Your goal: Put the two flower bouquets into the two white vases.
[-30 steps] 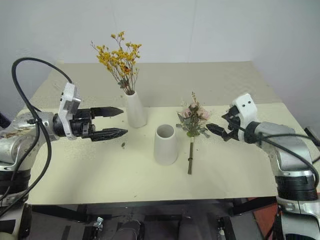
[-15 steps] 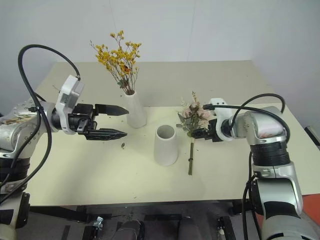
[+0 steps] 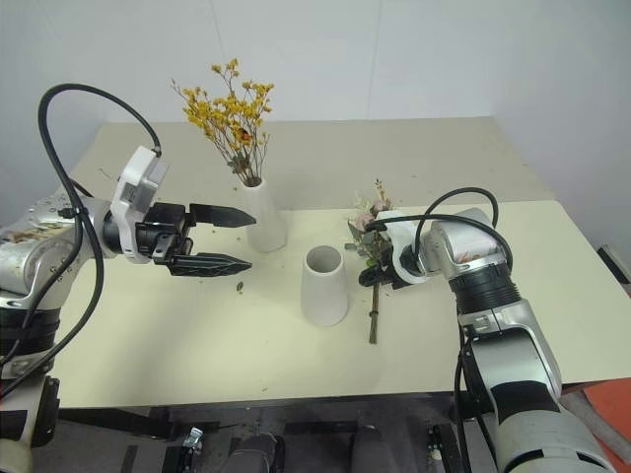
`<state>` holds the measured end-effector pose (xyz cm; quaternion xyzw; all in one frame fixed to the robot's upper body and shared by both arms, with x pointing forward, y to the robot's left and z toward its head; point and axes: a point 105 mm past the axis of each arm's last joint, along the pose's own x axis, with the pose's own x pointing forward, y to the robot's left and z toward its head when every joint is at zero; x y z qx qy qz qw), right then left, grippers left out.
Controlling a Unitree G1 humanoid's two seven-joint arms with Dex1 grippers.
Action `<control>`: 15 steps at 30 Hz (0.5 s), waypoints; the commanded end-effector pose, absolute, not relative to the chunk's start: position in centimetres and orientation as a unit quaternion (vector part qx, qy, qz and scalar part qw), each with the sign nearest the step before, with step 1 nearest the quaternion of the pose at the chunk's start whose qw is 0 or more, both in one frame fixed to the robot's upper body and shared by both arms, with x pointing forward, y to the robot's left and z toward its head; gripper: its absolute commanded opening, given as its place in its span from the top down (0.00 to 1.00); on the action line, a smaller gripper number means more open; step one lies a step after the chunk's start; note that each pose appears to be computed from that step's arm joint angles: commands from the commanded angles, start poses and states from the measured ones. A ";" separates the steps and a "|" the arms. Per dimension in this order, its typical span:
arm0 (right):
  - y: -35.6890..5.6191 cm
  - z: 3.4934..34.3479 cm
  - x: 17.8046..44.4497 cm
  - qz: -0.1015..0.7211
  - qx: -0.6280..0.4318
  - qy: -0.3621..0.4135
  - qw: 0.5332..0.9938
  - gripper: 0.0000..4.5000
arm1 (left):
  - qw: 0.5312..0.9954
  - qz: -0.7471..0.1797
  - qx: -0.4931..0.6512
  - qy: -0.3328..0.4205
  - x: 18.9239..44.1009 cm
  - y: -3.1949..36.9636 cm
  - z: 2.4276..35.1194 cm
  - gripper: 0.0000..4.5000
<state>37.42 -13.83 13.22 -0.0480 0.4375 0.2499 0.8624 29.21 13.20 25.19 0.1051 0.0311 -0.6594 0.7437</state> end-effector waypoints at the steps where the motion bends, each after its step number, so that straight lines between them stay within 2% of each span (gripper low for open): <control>1: -14.1 14.7 38.3 0.242 -0.048 0.408 0.879 0.59 | 0.749 -0.651 0.125 0.008 29.1 13.7 26.3 0.00; 4: -14.9 15.8 38.8 0.227 -0.037 0.386 0.893 0.82 | 0.750 -0.650 0.124 0.008 29.1 13.7 26.2 0.00; 6: -15.5 16.5 39.1 0.216 -0.026 0.369 0.904 0.93 | 0.750 -0.650 0.123 0.008 29.2 13.7 26.2 0.00; 9: -16.4 17.7 39.7 0.198 -0.012 0.326 0.924 0.94 | 0.750 -0.650 0.123 0.008 29.2 13.6 26.1 0.00; 15: -19.4 21.8 40.9 0.170 0.028 0.169 0.971 0.94 | 0.752 -0.649 0.116 -0.002 29.4 13.7 26.1 0.00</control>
